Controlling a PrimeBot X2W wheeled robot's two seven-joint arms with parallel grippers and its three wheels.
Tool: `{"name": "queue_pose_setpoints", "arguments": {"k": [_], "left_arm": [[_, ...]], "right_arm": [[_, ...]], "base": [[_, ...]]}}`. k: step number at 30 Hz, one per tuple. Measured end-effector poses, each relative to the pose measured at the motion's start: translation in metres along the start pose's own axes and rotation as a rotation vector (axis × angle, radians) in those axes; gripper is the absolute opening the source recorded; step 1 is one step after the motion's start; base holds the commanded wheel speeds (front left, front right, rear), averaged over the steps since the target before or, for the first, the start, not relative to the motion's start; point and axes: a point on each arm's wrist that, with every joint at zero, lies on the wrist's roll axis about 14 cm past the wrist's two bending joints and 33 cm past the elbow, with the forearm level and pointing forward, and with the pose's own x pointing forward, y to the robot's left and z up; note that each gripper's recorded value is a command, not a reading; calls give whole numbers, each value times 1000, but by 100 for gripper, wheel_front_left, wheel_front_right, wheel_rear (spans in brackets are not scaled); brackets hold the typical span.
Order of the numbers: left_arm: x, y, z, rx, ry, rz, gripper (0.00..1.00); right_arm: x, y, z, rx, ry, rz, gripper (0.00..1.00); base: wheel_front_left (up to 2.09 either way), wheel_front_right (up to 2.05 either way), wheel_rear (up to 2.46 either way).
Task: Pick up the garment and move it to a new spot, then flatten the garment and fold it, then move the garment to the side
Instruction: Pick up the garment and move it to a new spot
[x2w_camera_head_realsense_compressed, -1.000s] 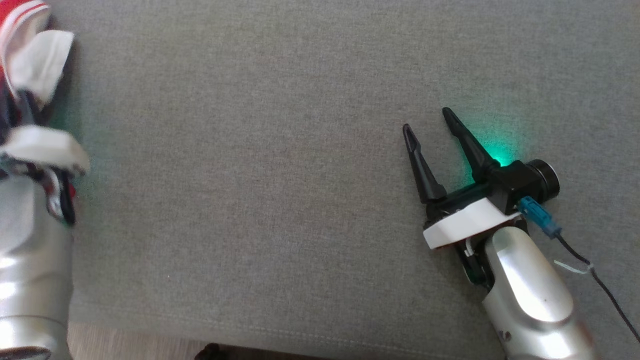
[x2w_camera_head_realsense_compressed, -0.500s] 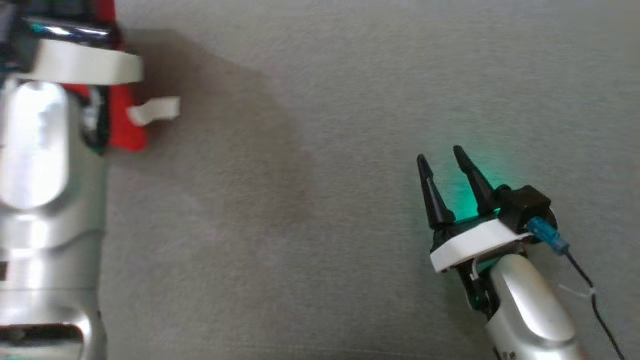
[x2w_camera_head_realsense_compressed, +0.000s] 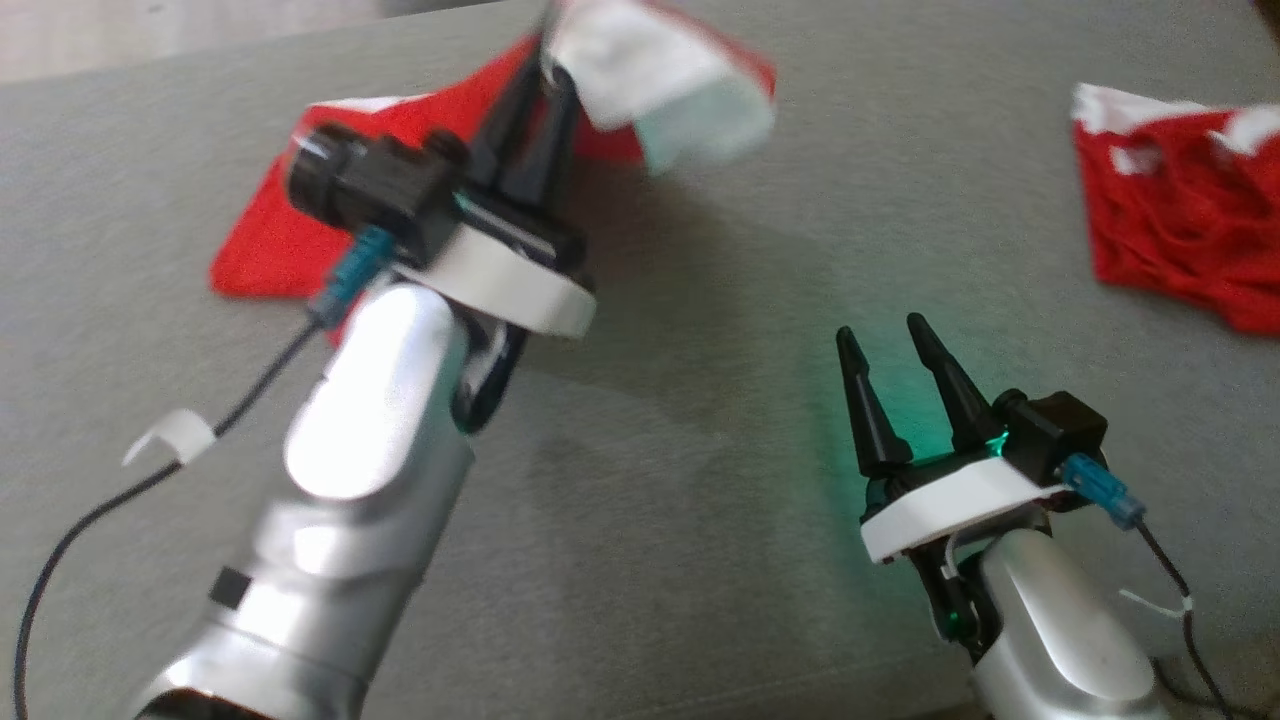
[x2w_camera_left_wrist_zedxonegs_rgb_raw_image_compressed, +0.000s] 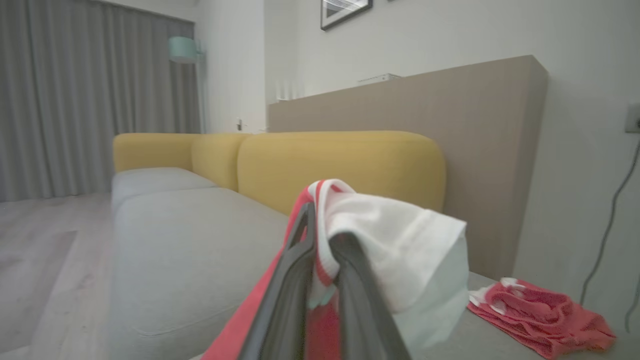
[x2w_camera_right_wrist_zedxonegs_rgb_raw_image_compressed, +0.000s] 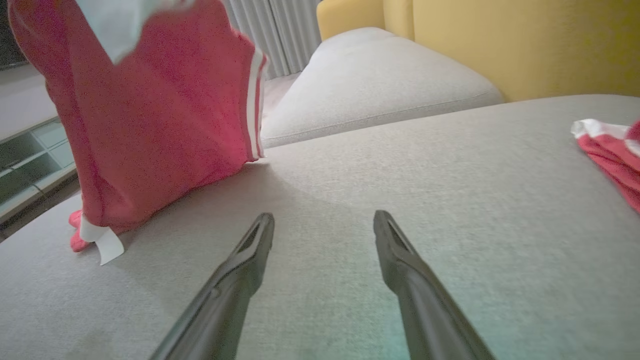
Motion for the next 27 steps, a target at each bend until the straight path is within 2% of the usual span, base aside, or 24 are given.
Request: {"name": "queue_pose_setpoints", "arguments": {"k": [1, 2, 6, 10, 15, 17, 19, 20, 27], "left_arm": [[2, -11, -11, -16, 22, -27, 0], [4, -25, -31, -44, 72, -57, 100], [0, -42, -68, -106, 163, -60, 100], [-17, -37, -89, -114, 233, 1, 100], [-59, -1, -99, -121, 263, 191, 100], [-83, 21, -98, -139, 257, 304, 100], [-114, 39, -98, -127, 266, 393, 100], [-147, 50, -103, -110, 295, 461, 100], [-238, 70, -100, -89, 338, 661, 100]], "right_arm": [[-3, -5, 1, -2, -2, -14, 100], [-9, -13, 2, -4, -4, -42, 100], [-17, -24, 3, 5, -6, -80, 100], [-17, -22, 6, 9, -17, -75, 100], [-13, -16, 14, 11, -42, -58, 100], [-14, -14, 19, 12, -57, -52, 100], [-17, -11, 21, 14, -63, -48, 100], [-22, -9, 18, 13, -59, -46, 100], [-35, -3, 13, 5, -51, -41, 100]], "base": [[0, 0, 0], [0, 0, 0], [0, 0, 0], [0, 0, 0], [0, 0, 0], [0, 0, 0], [0, 0, 0], [0, 0, 0], [0, 0, 0]]}}
